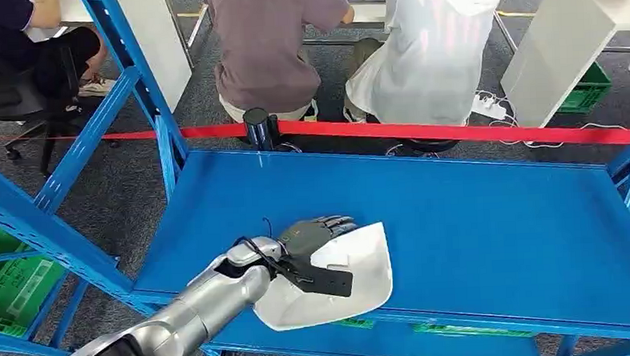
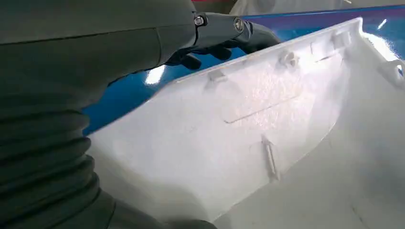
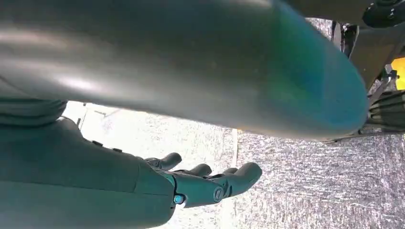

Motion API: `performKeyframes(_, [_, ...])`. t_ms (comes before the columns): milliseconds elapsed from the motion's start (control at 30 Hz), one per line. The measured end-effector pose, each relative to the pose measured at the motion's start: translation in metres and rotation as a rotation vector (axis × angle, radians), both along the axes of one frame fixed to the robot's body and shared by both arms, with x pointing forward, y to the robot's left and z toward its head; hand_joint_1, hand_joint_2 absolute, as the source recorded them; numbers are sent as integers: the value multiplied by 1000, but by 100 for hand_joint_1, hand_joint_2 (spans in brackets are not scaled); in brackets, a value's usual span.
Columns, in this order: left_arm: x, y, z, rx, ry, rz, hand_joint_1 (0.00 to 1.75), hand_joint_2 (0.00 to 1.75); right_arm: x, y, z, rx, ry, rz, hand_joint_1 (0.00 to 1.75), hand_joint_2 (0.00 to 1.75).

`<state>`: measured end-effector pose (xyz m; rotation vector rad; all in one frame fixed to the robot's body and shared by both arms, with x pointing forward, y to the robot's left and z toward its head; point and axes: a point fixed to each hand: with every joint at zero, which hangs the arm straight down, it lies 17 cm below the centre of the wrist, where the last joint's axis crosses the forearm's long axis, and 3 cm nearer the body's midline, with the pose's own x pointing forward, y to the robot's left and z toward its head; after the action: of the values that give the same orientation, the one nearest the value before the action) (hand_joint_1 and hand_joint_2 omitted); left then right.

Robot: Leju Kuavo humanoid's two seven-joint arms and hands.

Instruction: Take the parts from the cabinet and place them on the table.

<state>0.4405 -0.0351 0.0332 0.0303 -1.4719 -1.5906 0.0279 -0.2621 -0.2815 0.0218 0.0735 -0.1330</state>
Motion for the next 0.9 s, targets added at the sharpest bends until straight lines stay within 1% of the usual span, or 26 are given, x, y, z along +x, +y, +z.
performKeyframes(33, [1, 0, 1, -1, 0, 1, 63, 175, 0, 0, 0, 0, 0, 0, 0, 0])
performKeyframes(67, [1, 0, 1, 0, -1, 2, 166, 175, 0, 0, 0, 0, 0, 0, 0, 0])
performKeyframes(100, [1, 1, 1, 1, -1, 3, 175, 175, 0, 1, 0, 1, 0, 0, 0, 0])
performKeyframes(900, [-1, -3, 3, -22, 33, -7, 175, 175, -1, 1, 0, -3, 4, 14, 0, 0])
